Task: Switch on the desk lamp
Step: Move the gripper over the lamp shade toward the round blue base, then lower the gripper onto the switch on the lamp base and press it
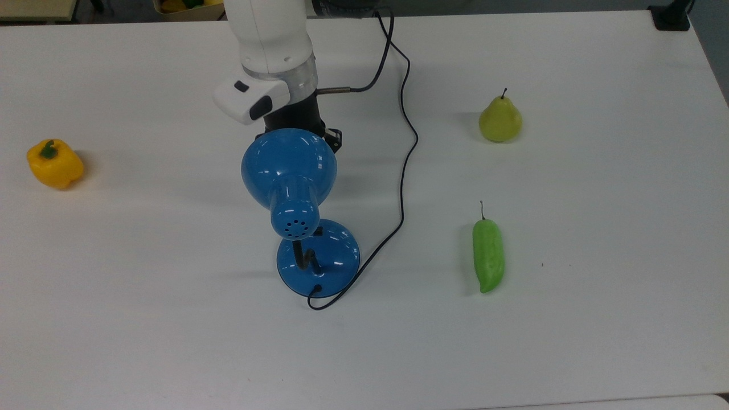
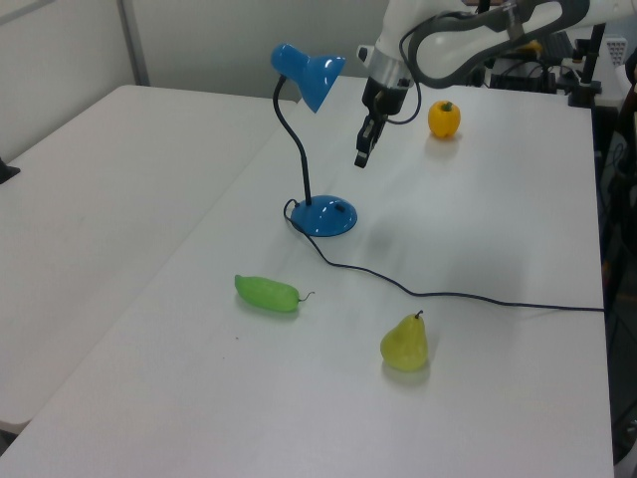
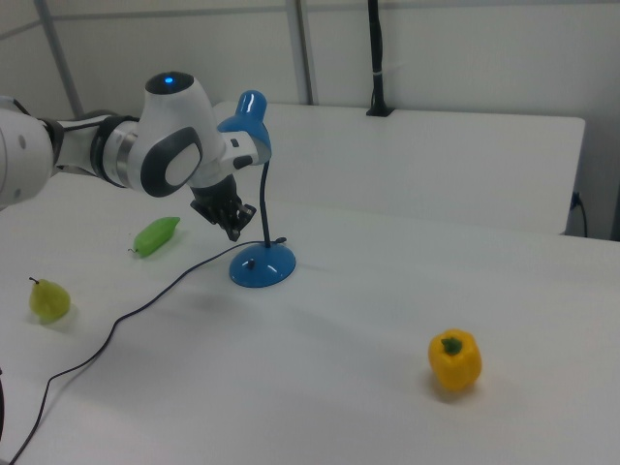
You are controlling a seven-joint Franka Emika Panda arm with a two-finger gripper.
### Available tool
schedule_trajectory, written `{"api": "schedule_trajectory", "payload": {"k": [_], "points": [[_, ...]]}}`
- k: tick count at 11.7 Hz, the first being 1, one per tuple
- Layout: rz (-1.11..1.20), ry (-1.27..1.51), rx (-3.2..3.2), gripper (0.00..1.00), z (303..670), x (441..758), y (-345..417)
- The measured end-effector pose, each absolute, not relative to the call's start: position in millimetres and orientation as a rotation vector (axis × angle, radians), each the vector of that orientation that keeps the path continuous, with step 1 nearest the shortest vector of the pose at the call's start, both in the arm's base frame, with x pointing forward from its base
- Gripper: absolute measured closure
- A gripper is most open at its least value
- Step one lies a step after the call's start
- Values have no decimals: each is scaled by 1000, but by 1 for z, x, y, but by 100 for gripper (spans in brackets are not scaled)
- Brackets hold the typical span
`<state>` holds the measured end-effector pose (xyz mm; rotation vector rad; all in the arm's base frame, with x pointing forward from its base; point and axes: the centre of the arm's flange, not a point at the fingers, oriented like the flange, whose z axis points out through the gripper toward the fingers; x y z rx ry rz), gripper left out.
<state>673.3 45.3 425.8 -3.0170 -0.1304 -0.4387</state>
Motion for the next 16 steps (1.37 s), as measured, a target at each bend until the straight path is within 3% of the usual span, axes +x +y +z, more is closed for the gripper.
{"api": "schedule_trajectory", "payload": {"k": [5, 16], "points": [[-454, -153, -3035, 99, 379, 686, 54], [-468, -161, -3066, 99, 343, 709, 66]]}}
